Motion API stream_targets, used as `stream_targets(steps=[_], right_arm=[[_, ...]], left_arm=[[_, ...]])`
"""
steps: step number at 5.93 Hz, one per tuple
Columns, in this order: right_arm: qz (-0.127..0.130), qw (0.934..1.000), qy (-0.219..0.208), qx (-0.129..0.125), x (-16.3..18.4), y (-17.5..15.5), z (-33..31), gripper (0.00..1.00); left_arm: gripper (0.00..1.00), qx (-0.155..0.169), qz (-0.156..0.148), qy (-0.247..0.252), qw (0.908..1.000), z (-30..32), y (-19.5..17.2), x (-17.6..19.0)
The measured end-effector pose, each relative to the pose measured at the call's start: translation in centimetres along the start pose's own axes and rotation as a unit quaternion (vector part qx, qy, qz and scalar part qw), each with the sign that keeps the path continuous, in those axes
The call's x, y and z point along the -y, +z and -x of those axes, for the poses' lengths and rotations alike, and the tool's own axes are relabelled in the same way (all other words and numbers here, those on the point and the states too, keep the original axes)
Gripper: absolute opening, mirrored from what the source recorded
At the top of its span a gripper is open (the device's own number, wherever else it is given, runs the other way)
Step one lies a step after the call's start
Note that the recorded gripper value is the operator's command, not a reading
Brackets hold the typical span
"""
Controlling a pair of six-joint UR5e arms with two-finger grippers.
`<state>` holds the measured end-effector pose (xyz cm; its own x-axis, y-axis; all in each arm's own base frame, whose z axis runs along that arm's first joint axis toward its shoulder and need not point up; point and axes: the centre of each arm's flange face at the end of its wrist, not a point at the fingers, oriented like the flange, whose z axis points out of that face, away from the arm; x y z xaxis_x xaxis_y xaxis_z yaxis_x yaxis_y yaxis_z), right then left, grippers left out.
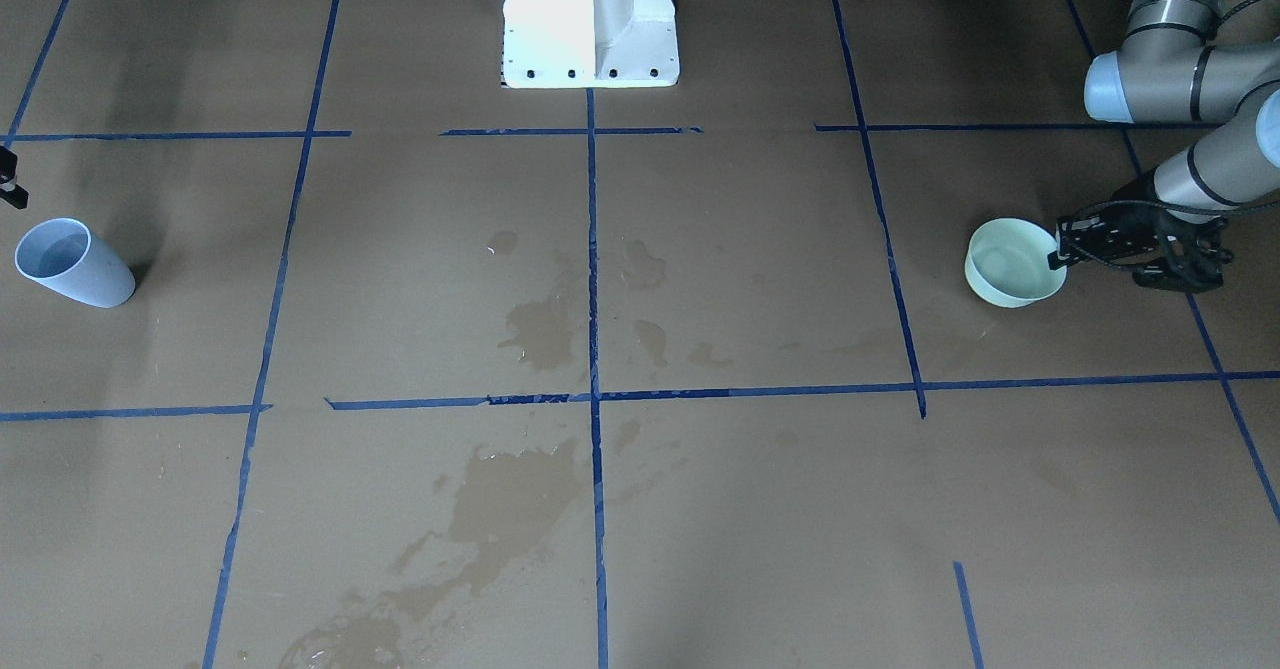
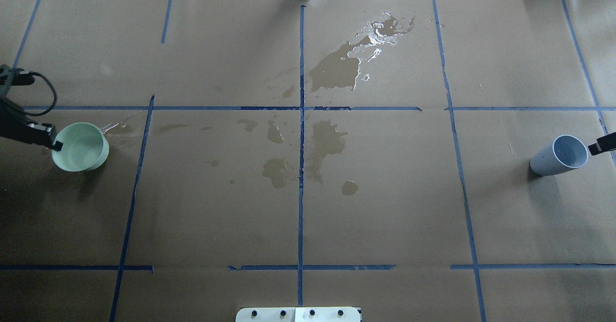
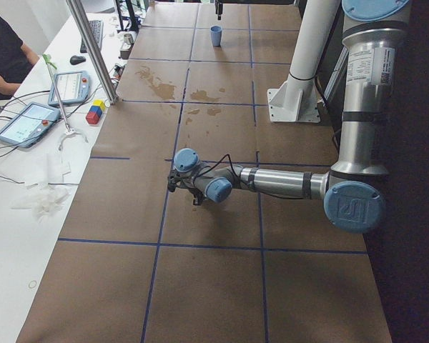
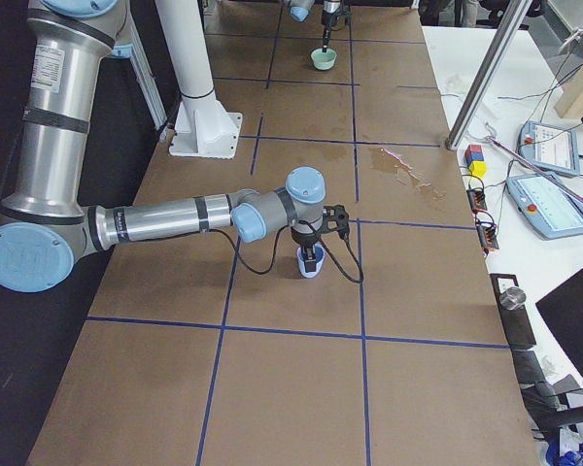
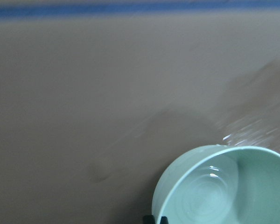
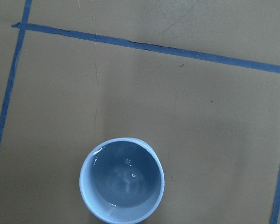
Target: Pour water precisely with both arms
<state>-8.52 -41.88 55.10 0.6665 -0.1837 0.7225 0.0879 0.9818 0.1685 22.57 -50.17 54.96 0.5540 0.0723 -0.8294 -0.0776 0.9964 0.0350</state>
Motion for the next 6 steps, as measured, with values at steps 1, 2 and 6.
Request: stream_targets(steps=[1, 2, 6], right_arm=[[0.0, 1.0, 0.0, 0.0, 0.0, 0.0, 0.0, 1.0], [0.001, 1.0, 0.002, -0.001, -0.1, 0.1, -0.1, 1.0], [0.006, 1.0, 0.006, -0.002, -0.3, 0.4, -0.4, 1.0]], left_arm=[[0.0, -0.025, -0.005, 0.006, 0.9997, -7.5, 0.2, 2.0], [0.0, -0.051, 0.001, 0.009, 0.9987, -16.6, 1.6, 2.7], [0.12, -0.038, -0.029, 0.007, 0.9988, -45.0, 9.7, 2.0]])
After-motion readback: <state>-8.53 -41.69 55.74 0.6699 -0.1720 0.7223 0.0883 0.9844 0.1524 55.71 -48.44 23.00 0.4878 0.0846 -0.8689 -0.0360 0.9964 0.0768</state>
